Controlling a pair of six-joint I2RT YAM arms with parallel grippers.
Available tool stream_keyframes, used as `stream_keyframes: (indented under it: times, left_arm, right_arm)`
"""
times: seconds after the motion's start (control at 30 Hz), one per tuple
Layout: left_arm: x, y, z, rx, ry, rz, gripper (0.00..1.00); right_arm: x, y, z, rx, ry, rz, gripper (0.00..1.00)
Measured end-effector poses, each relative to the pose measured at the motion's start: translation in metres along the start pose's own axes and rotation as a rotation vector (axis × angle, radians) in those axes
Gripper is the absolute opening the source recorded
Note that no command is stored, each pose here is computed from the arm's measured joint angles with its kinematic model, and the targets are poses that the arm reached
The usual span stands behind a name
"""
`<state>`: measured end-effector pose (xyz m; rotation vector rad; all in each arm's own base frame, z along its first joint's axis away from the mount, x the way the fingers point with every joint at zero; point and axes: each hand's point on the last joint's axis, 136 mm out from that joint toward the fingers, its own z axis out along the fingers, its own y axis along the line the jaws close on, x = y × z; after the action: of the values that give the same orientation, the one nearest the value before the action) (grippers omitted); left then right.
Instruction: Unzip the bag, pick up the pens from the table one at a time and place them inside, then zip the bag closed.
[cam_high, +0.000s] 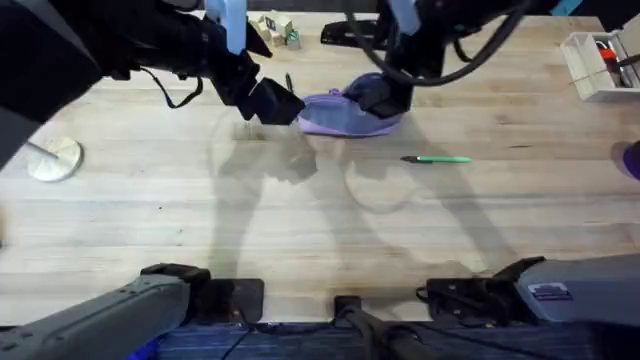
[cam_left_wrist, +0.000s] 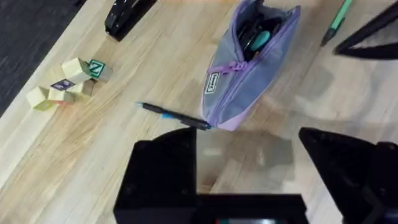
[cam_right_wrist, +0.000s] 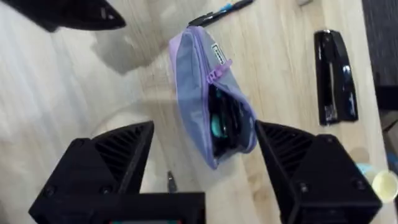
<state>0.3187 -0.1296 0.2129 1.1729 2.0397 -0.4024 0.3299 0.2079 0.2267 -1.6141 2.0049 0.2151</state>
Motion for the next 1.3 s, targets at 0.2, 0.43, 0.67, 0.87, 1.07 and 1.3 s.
stream_keyframes:
  times: [0.2,0.43,0.67,0.87,1.07,1.3]
  left_arm:
    - [-0.006,0.030,-0.002,-0.146,-0.012,-0.175,0.993]
    - [0.001,0.080,-0.017,-0.426,-0.051,-0.600,0.993]
    - [0.003,0.078,-0.016,-0.418,-0.052,-0.656,0.993]
    - [-0.016,0.082,-0.013,-0.432,-0.121,-0.655,0.995]
    - [-0.021,0.077,0.004,-0.488,-0.046,-0.643,0.995]
    - [-0.023,0.092,0.014,-0.531,0.132,-0.725,0.995]
  right_arm:
    - [0.000,0.008,-0.026,0.026,-0.012,0.130,0.996]
    - [-0.009,0.015,-0.061,0.066,-0.087,0.385,0.995]
    - [-0.018,0.023,-0.099,0.116,-0.178,0.412,0.997]
    - [-0.020,0.027,-0.121,0.159,-0.221,0.403,0.997]
    - [-0.020,0.026,-0.122,0.167,-0.224,0.402,0.996]
    - [-0.021,0.026,-0.122,0.168,-0.227,0.408,0.997]
